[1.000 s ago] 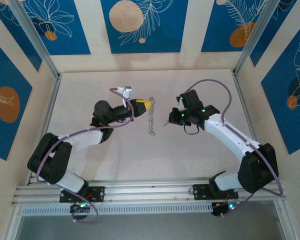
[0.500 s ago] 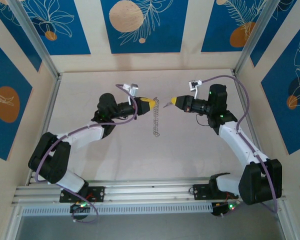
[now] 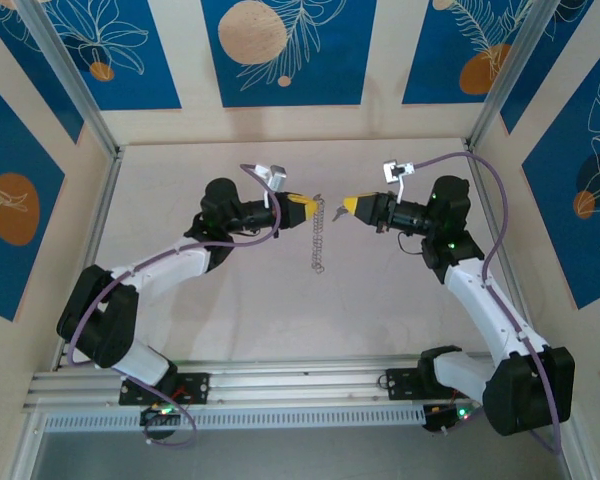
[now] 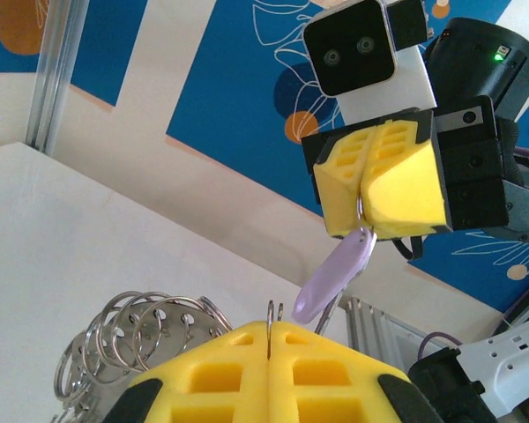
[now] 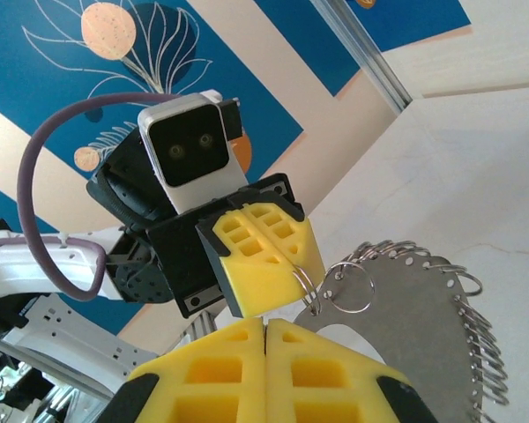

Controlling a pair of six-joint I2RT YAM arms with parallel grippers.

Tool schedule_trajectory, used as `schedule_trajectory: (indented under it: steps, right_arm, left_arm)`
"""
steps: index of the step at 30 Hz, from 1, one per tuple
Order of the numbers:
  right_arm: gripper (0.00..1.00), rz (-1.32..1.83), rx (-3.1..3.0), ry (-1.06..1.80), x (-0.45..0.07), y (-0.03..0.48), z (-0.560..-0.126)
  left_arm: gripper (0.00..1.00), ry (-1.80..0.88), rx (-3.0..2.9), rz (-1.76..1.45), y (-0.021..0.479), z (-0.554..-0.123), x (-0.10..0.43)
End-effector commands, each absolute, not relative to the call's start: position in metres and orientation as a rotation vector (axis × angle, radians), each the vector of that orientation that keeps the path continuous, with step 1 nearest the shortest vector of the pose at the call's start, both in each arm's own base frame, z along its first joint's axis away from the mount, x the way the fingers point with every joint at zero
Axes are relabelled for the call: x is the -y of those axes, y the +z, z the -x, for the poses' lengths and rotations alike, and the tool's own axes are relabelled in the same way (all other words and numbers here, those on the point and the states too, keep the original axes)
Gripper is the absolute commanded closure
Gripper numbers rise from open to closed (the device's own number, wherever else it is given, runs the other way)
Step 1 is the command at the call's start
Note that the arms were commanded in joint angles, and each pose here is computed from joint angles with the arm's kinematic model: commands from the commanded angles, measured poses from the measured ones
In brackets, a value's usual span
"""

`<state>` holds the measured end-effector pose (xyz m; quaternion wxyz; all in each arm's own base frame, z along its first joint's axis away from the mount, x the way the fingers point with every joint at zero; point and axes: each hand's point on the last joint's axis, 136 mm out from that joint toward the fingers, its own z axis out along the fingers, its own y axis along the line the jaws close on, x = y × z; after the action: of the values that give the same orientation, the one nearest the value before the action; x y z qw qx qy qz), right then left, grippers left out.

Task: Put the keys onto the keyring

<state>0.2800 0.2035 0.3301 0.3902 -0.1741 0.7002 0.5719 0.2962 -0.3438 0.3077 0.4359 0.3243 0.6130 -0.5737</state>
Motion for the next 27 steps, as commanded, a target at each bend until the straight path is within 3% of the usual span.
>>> schedule_trajectory:
  steps: [1,18,27]
  right_arm:
    - [1.00,0.509,-1.780,1.460,-0.211,0.330,-0.270]
    - [1.00,0.537,-1.777,1.366,-0.198,0.330,-0.266]
    - [1.00,0.554,-1.721,1.335,-0.198,0.345,-0.270]
  left_arm:
    - [1.00,-1.420,-1.422,-0.896,0.333,-0.285,0.350]
    - [1.00,-1.063,-1.118,-1.003,0.348,-0.280,0.341]
    - [1.00,-1.025,-1.102,-1.044,0.355,-0.282,0.344]
